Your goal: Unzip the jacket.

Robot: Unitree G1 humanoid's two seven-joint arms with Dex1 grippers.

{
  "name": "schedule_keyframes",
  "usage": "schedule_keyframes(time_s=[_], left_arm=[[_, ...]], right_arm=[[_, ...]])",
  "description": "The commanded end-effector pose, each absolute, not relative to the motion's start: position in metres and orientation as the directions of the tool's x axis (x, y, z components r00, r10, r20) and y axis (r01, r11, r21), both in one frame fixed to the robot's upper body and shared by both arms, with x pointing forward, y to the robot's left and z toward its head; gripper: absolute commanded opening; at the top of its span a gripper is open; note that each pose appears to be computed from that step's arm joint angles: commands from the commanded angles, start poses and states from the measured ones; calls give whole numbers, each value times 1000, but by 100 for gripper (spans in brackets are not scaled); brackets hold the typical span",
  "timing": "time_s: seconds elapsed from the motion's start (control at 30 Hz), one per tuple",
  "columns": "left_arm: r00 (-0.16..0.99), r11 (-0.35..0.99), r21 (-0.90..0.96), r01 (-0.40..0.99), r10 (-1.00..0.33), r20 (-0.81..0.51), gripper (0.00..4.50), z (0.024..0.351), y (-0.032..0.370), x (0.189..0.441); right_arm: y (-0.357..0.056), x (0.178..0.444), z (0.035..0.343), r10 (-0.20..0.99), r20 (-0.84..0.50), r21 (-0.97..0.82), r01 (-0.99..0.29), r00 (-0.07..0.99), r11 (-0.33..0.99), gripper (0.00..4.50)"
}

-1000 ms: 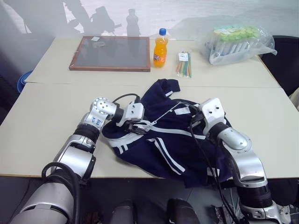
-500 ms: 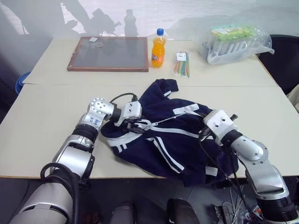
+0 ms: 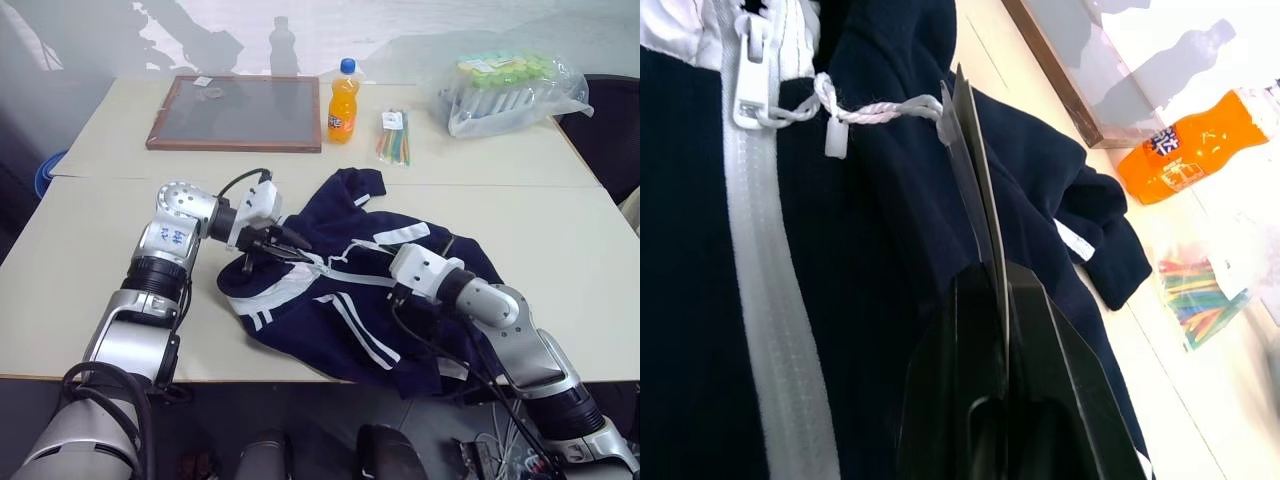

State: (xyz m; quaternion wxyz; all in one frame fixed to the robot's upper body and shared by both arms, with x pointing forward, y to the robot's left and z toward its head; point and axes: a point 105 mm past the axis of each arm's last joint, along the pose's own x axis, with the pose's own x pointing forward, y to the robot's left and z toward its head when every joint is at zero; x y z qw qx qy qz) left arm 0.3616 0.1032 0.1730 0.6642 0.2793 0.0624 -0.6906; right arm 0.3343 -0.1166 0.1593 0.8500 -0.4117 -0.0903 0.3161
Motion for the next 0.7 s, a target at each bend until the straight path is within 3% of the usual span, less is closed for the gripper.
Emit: schedule_keyframes(time_s=[0.03,0.4,0.7], left_arm=[[34,-169,356,919,-866,-499,62,171,91,360],[198,-91,433,897,-794,-575,62,139,93,388],[256,14,429,903,-819,-514,62,140,111,393]], right_arm=[[-114,335,170,624,-69,-772,-438,778,460,0],[-119,330,173,615,-68,-784,-424,786,455,0],[-131,325,171,593,-88,-786,-421,801,452,0]])
